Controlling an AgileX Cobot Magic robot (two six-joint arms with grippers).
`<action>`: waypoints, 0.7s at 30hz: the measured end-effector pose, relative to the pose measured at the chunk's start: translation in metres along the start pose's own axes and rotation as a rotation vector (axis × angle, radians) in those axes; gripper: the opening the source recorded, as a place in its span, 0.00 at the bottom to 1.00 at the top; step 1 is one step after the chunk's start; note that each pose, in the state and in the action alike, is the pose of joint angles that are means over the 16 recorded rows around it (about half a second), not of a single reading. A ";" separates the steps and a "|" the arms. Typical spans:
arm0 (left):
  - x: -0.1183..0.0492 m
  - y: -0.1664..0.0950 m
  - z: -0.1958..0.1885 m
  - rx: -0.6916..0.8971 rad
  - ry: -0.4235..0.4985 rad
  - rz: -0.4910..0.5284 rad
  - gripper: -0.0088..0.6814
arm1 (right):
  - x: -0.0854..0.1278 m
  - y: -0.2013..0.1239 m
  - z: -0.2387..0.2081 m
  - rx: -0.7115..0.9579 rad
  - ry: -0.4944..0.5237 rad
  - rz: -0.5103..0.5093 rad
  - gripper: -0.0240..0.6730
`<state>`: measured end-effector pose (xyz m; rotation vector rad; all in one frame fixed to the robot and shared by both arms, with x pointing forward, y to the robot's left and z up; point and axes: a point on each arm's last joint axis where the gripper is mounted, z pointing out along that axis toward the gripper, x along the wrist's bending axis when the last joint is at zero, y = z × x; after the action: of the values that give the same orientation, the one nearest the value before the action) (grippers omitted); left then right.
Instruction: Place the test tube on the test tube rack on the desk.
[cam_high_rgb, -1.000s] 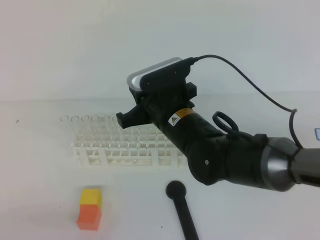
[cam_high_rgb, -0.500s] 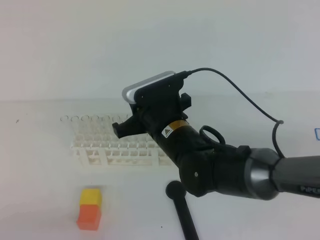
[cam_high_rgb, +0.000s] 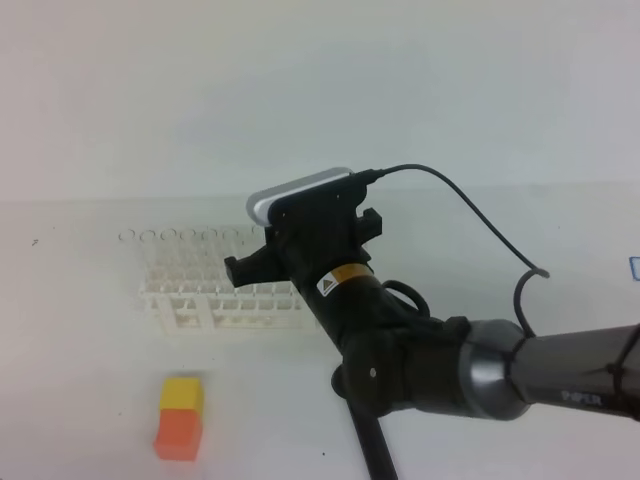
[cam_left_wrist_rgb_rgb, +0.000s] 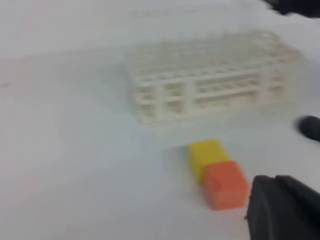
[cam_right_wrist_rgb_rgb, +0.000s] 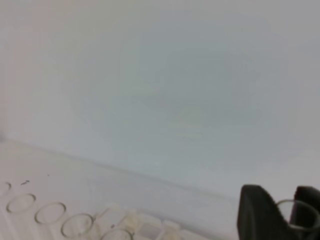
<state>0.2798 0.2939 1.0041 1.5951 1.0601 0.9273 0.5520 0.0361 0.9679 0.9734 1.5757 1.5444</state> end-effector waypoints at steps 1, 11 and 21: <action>0.002 0.000 0.000 0.003 0.038 -0.010 0.01 | 0.001 -0.001 0.000 -0.003 -0.005 0.002 0.21; 0.012 -0.005 -0.002 0.018 0.324 -0.099 0.01 | 0.007 -0.012 -0.001 -0.024 -0.026 0.004 0.21; 0.011 -0.026 0.012 -0.016 0.326 -0.161 0.01 | 0.009 -0.021 0.001 -0.033 -0.038 0.001 0.21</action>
<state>0.2894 0.3046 0.9764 1.3500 1.3811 1.1051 0.5482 0.0443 0.9467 0.9798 1.5186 1.5389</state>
